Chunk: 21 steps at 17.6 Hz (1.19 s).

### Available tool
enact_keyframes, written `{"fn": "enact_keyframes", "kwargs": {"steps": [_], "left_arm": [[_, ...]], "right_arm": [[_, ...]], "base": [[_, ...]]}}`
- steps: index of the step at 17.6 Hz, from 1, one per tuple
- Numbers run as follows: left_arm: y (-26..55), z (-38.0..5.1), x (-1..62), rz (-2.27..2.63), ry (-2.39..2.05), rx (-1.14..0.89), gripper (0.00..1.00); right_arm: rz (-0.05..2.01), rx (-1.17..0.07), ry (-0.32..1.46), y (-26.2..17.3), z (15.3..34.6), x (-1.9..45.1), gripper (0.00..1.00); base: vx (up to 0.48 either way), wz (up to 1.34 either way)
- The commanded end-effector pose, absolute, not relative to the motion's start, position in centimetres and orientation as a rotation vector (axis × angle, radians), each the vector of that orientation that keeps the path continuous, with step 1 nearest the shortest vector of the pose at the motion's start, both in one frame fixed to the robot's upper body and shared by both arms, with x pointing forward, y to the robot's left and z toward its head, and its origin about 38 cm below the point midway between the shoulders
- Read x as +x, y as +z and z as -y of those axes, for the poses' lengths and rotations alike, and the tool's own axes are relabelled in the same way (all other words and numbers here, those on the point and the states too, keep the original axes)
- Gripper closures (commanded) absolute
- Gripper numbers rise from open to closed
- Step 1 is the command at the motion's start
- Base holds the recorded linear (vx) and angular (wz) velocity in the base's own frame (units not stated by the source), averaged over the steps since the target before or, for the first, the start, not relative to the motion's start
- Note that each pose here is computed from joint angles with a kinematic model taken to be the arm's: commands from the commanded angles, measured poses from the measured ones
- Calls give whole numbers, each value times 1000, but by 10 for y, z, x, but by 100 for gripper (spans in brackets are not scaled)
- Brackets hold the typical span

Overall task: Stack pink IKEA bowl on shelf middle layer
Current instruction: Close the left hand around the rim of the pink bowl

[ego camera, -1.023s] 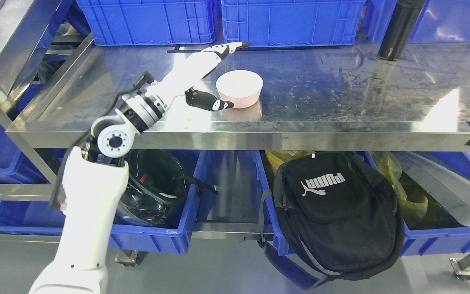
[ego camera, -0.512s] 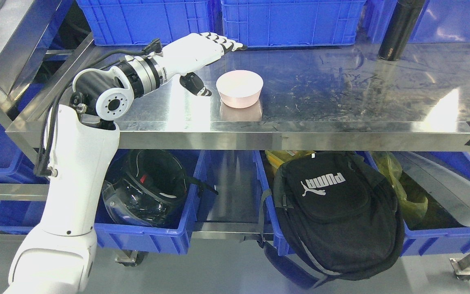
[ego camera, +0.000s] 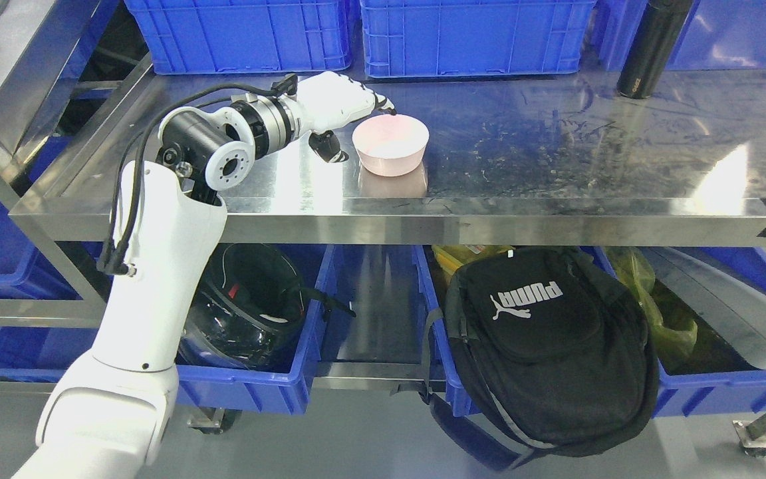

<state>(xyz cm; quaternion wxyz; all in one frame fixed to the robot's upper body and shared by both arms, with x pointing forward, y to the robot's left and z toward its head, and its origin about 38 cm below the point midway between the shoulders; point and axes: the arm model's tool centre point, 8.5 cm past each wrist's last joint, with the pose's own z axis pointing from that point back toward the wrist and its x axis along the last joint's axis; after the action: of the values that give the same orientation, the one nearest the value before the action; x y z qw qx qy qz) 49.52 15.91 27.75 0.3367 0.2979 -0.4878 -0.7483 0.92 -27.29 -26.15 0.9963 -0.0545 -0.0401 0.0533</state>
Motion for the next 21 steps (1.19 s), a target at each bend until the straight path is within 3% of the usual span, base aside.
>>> {"fn": "enact_keyframes", "kwargs": {"steps": [1,8,21], "left_arm": [[239,-137,508,1153,-1989,711,25],[230,-97,533,1183,-1960,597,25],[194,-121,552,979,-1955,585,25]], "right_arm": [[73,-125,108,-261,284,0,0],[73,-125,108,-261,284,0,0],[73,-125,108,-261,284,0,0]], "base": [[0,0],[0,0],[0,0]]}}
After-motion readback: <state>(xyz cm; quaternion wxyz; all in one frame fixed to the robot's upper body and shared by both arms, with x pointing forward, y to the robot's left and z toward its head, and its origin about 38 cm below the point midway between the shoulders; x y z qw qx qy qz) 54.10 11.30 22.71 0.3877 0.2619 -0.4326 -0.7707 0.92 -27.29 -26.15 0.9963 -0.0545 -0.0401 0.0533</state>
